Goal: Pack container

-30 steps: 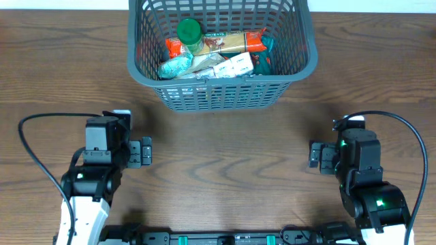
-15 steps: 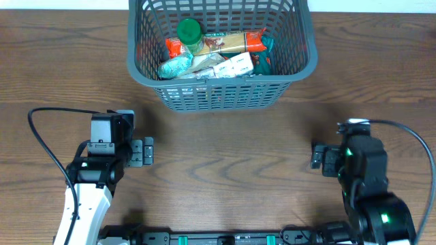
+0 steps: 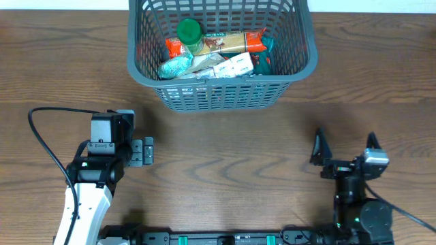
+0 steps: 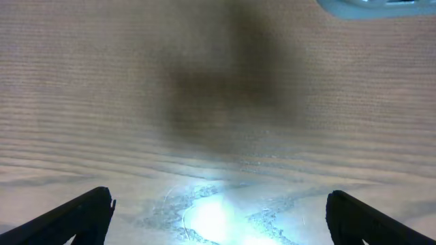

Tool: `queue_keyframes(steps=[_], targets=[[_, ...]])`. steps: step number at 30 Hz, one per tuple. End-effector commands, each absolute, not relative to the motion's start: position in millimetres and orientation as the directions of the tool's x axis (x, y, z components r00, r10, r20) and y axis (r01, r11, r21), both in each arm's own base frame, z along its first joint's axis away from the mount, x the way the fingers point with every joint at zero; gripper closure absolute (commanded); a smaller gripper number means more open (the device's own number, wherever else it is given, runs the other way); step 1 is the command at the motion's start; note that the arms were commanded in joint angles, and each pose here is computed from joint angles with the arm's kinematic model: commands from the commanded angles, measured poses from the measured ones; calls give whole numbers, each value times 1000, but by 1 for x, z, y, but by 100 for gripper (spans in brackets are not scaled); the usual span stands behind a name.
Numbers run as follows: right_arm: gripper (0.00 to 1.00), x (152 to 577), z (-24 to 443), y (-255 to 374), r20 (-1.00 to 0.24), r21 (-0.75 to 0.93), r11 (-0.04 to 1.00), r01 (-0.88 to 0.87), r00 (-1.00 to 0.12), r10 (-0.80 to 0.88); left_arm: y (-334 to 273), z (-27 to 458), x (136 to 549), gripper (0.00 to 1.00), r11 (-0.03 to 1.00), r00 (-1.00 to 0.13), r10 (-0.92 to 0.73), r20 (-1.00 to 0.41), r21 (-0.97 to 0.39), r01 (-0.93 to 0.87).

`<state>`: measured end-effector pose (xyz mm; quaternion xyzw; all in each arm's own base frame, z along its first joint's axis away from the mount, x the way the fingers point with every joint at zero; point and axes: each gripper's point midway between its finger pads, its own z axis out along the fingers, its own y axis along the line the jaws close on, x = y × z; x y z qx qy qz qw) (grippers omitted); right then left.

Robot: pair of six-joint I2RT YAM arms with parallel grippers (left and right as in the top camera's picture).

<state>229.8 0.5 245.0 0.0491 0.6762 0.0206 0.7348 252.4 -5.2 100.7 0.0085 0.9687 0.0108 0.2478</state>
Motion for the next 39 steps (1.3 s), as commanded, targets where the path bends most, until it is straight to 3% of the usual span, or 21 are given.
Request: queue_keyframes(steps=[1, 6, 13, 39], targets=[[1, 236, 229, 9, -991, 86, 996, -15, 104, 87, -3, 100, 252, 1, 1000, -880, 2, -476, 24, -11], [1, 244, 205, 19, -991, 63, 996, -57, 114, 69, -3, 100, 252, 1, 1000, -880, 2, -476, 24, -11], [1, 245, 157, 21, -997, 37, 997, -61, -76, 32, -3, 100, 252, 2, 1000, -880, 2, -476, 24, -11], [1, 245, 155, 29, -997, 19, 994, -110, -81, 11, -3, 100, 252, 1, 1000, -880, 2, -476, 24, -11]])
